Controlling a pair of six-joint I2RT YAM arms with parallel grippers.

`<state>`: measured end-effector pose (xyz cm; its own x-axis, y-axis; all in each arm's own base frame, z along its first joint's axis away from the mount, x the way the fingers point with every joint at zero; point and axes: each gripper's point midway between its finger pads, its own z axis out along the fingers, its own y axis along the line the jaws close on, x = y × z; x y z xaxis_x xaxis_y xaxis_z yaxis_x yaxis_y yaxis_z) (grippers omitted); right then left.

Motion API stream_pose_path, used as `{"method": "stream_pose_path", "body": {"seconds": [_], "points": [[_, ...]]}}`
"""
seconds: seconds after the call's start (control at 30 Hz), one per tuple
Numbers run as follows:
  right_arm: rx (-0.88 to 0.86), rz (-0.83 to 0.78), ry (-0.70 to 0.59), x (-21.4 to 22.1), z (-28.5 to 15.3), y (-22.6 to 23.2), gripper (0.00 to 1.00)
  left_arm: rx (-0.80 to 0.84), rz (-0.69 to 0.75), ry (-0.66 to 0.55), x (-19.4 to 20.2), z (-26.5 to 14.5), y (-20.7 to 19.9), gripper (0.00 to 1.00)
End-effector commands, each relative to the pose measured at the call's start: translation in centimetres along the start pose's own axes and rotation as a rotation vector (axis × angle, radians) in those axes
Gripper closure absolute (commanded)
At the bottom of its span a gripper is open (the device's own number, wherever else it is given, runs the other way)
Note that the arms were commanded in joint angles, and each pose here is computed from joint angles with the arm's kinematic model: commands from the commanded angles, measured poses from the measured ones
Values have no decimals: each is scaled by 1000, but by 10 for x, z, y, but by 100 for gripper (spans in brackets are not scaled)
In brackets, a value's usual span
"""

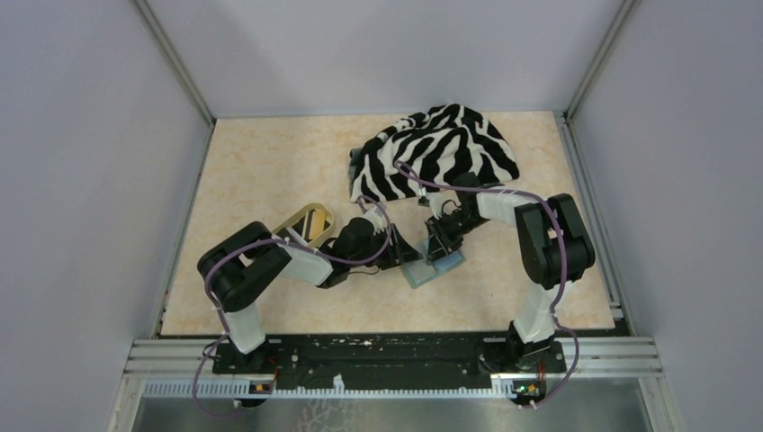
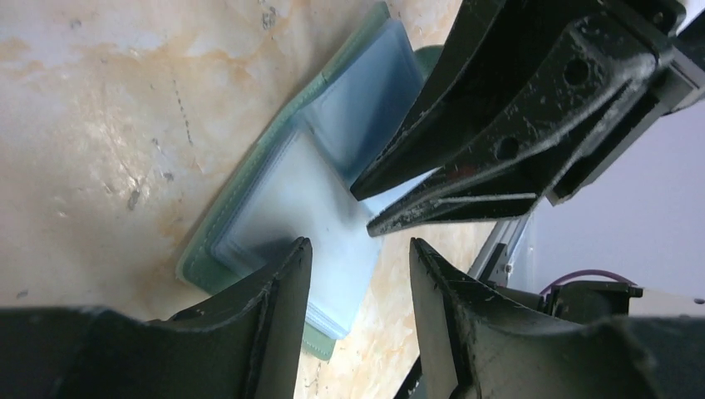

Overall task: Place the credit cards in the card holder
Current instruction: Turn over the card slot in the card holder.

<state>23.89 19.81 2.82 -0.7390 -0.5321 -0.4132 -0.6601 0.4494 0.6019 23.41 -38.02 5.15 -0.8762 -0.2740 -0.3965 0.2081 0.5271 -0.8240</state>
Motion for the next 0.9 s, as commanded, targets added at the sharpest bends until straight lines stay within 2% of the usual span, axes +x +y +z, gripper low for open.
{"method": "stream_pose_path", "body": {"seconds": [0.0, 0.2, 0.37, 0.47, 0.63, 0.7, 0.77, 0.87], "points": [[-21, -71, -58, -22, -11, 11, 74, -95, 47, 14, 3, 9, 21, 45], [64, -146, -112, -35, -30, 6, 62, -83, 72, 28, 0, 19, 16, 46], [97, -307, -216, -49, -59, 17, 59, -28, 94, 18, -6, 20, 4, 46], [36, -511, -291, -47, -64, 44, 50, 16, 139, -31, -21, 9, -12, 46], [-62, -1030, -356, -9, -55, 85, 19, 17, 266, -127, -46, -22, -32, 45], [-64, -1155, -339, 1, -48, 86, 14, -11, 293, -173, -55, -37, -34, 45], [-58, -1181, -299, 4, -41, 82, 14, -32, 310, -217, -61, -54, -33, 44], [-41, -1174, -187, 5, -19, 70, 17, -54, 312, -290, -63, -85, -24, 24]]}}
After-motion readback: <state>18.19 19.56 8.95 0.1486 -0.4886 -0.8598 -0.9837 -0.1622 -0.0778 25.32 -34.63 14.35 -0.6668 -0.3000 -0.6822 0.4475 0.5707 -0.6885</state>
